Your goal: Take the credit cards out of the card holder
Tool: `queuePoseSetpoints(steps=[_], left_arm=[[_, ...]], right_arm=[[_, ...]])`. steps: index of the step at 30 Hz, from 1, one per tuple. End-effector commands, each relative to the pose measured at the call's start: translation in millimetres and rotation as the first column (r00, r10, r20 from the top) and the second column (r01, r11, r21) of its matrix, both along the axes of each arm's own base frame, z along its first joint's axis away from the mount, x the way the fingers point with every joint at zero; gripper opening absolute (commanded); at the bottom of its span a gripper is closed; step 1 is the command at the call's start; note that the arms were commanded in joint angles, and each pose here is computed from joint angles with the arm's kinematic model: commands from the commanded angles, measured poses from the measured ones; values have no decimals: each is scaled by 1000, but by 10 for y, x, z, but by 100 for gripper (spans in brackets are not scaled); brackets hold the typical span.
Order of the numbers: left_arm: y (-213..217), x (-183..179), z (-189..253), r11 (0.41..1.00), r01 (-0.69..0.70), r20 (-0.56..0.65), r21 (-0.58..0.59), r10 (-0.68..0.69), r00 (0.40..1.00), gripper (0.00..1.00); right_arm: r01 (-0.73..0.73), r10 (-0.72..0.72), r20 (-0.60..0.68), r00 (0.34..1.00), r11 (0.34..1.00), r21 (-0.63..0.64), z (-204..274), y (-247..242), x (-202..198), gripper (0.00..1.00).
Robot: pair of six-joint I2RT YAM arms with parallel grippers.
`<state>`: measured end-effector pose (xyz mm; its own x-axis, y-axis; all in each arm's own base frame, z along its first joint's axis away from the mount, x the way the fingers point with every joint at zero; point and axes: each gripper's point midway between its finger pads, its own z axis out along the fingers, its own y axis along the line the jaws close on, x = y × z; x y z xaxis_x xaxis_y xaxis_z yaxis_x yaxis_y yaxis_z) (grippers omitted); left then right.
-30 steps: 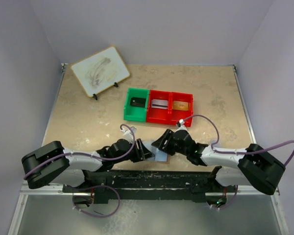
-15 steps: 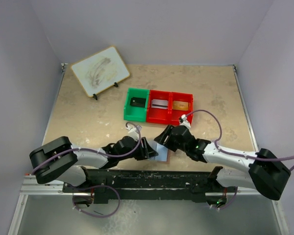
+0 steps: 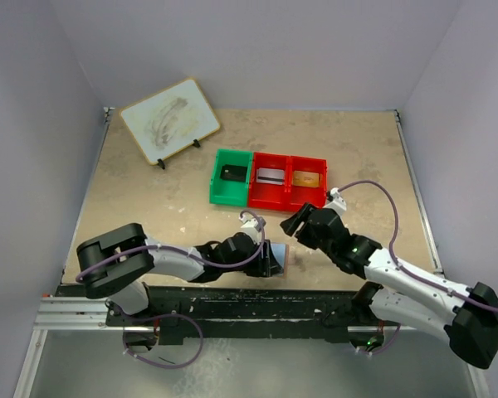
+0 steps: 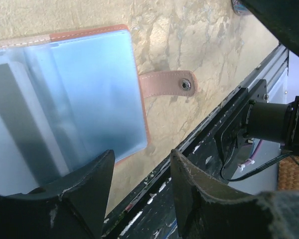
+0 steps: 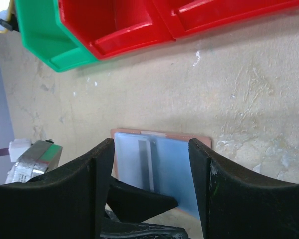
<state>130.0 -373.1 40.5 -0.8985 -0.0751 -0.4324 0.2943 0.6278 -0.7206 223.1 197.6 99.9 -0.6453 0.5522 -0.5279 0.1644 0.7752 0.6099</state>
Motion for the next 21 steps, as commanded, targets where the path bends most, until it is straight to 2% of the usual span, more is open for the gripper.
queuePoseSetpoints(steps=[1, 9, 16, 21], left_arm=[[15, 58, 74, 999, -40, 60, 10, 40, 997, 49], [152, 171, 522, 997, -67, 173, 33, 61, 983, 51], [631, 293, 590, 974, -195, 261, 112, 160, 952, 54], [1218, 445, 520, 886, -395, 329, 244, 307, 893, 56]], right_arm=[[-71, 67, 76, 995, 996, 48, 261, 84, -1, 63], [-230, 218, 104, 970, 966, 119, 412, 380, -92, 60], [-281, 274, 72, 959, 954, 104, 321, 543, -49, 59], [-324, 323, 25, 946, 946, 19, 203, 603, -3, 59]])
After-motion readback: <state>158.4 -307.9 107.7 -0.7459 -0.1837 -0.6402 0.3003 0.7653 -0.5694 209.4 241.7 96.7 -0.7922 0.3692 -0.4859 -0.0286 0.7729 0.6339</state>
